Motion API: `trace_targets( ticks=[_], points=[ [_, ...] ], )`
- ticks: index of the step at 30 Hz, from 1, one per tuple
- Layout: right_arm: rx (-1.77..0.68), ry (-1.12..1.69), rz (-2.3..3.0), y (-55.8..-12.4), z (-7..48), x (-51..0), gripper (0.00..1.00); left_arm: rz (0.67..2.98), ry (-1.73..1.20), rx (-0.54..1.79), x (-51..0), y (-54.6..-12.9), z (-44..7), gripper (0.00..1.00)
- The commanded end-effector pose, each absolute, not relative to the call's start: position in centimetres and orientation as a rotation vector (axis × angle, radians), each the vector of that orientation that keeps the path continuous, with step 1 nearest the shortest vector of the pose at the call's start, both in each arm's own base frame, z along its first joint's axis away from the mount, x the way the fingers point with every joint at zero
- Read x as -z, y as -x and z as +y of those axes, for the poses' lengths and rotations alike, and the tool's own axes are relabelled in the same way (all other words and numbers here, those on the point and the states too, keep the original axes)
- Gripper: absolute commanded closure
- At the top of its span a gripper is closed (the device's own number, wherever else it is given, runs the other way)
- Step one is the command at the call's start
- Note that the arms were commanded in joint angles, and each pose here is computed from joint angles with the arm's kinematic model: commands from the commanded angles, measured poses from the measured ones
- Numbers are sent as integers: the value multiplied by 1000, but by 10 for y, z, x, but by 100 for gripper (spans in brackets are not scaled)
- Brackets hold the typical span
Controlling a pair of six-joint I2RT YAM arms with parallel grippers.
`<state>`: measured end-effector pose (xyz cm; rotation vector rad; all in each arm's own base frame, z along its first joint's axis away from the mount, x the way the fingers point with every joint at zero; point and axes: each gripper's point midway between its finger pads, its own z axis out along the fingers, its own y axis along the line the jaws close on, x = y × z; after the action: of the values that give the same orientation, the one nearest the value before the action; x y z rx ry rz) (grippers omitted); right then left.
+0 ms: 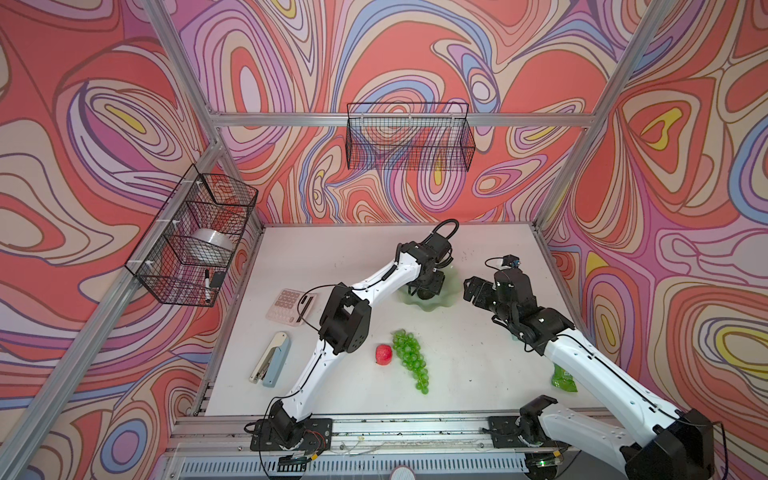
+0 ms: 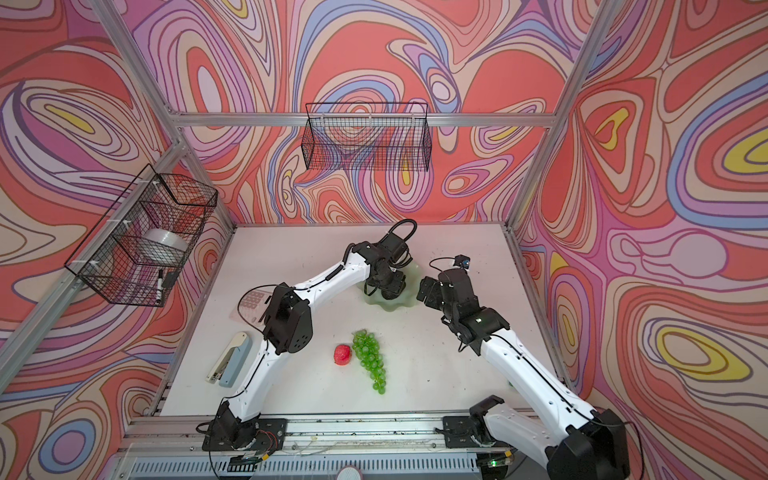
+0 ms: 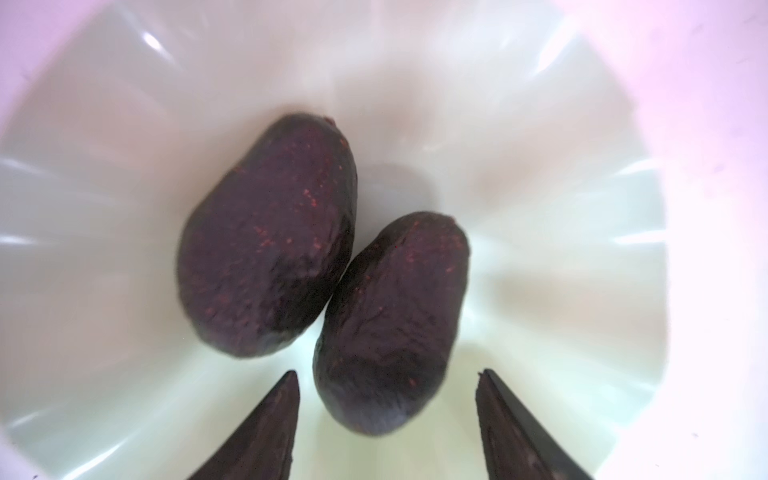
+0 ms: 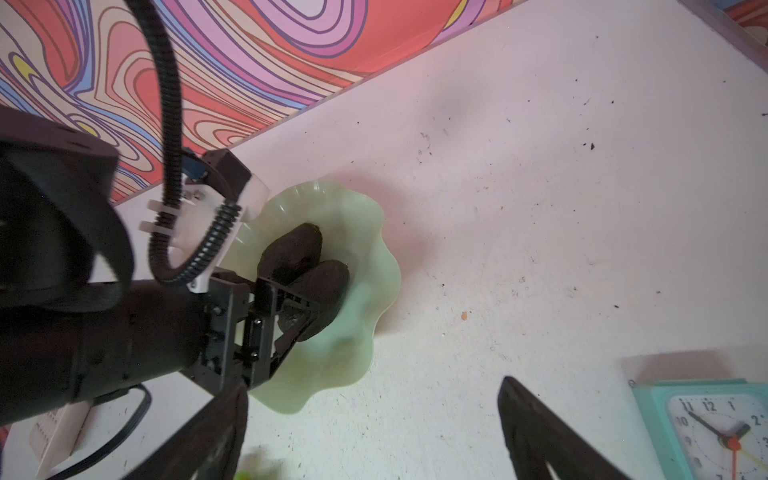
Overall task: Place and organize the fake fruits in the fruit bowl
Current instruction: 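Lift the avocado with the left gripper and place it in the bowl, then grasp the red apple with the right gripper while the left arm retracts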
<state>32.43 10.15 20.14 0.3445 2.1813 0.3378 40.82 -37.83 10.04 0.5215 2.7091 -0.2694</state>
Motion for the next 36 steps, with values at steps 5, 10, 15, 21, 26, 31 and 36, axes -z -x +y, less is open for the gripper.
trace_targets(
  ticks=[5, 10, 15, 21, 26, 31, 36],
  points=[
    [-384, -200, 2243, -331, 129, -207, 9, 2464, -400, 428, -215, -405, -354, 33],
    [-354, -23, 2308, -315, 186, -195, 11, 2285, -135, 417, -256, -406, -266, 30],
    [-382, 214, 2362, -278, 270, -180, 11, 2109, 57, 255, -275, -375, -171, 19],
    [-367, 488, 2446, -230, 350, -152, 13, 2020, 356, 69, -256, -333, -67, 7],
    [-442, 547, 2515, -213, 373, -134, 19, 2019, 630, 37, -222, -305, -2, 3],
    [-346, 575, 2595, -212, 375, -115, 20, 2019, 712, 37, -206, -293, 18, 1],
    [-327, 597, 2649, -210, 382, -97, 23, 2050, 703, 34, -198, -293, 17, 0]
  ],
)
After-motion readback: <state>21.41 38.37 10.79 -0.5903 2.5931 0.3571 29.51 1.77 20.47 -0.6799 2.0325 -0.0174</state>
